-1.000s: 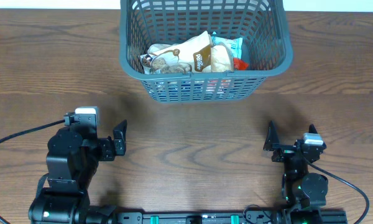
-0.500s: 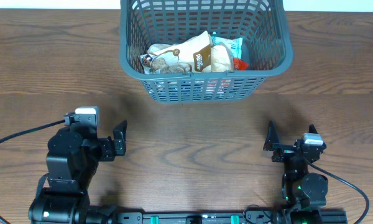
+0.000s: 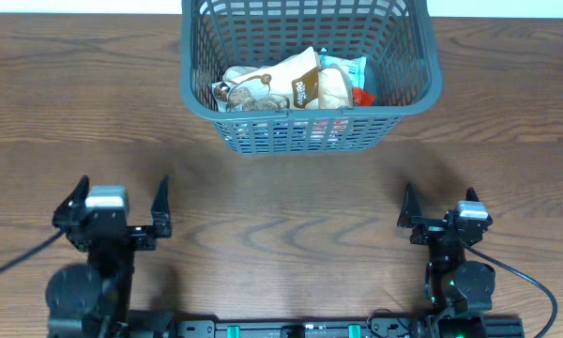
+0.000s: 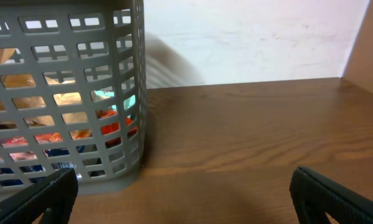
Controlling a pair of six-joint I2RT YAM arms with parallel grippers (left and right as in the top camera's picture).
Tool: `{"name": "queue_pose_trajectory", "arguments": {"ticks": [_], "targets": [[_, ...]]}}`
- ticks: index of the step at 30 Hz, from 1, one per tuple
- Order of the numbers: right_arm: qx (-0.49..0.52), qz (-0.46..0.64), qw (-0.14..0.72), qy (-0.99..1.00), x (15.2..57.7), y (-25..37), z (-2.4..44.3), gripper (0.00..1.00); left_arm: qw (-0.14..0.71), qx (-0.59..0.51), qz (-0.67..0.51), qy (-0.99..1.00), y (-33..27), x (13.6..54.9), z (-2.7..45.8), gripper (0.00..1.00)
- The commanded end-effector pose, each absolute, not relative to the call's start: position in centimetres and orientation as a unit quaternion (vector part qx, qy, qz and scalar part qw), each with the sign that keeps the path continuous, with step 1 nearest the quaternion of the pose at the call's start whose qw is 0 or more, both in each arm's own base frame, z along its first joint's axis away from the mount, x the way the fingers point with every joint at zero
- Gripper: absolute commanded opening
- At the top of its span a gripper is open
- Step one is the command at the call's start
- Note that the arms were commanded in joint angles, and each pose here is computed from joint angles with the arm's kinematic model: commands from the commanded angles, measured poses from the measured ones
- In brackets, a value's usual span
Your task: Pack container
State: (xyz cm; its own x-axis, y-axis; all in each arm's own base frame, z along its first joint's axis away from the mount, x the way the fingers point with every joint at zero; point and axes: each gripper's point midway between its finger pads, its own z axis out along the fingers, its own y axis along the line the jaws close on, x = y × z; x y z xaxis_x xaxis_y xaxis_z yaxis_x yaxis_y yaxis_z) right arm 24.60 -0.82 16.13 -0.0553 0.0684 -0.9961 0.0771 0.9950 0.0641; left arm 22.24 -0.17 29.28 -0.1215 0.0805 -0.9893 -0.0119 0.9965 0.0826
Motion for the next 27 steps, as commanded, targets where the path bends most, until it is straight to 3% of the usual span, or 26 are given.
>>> {"name": "queue_pose_trajectory", "arguments": {"ticks": [1,8,15,22,27], "targets": [[0.064,-0.008,0.686,0.725,24.6,-1.3,16.0,0.99,0.692,0.001,0.033,0.721,0.3,22.5,28.0,0.99],[0.064,-0.008,0.686,0.725,24.6,-1.3,16.0,0.99,0.745,-0.032,0.007,0.666,0.4,23.3,25.7,0.99],[0.064,-0.008,0.686,0.725,24.6,-1.3,16.0,0.99,0.746,-0.116,-0.022,0.655,1.8,24.1,21.1,0.99],[0.064,-0.008,0.686,0.725,24.6,-1.3,16.0,0.99,0.691,-0.154,-0.053,0.704,1.6,24.5,16.5,0.99],[0.064,-0.008,0.686,0.725,24.6,-1.3,16.0,0.99,0.648,-0.121,-0.076,0.748,0.0,24.4,13.8,0.99]]}}
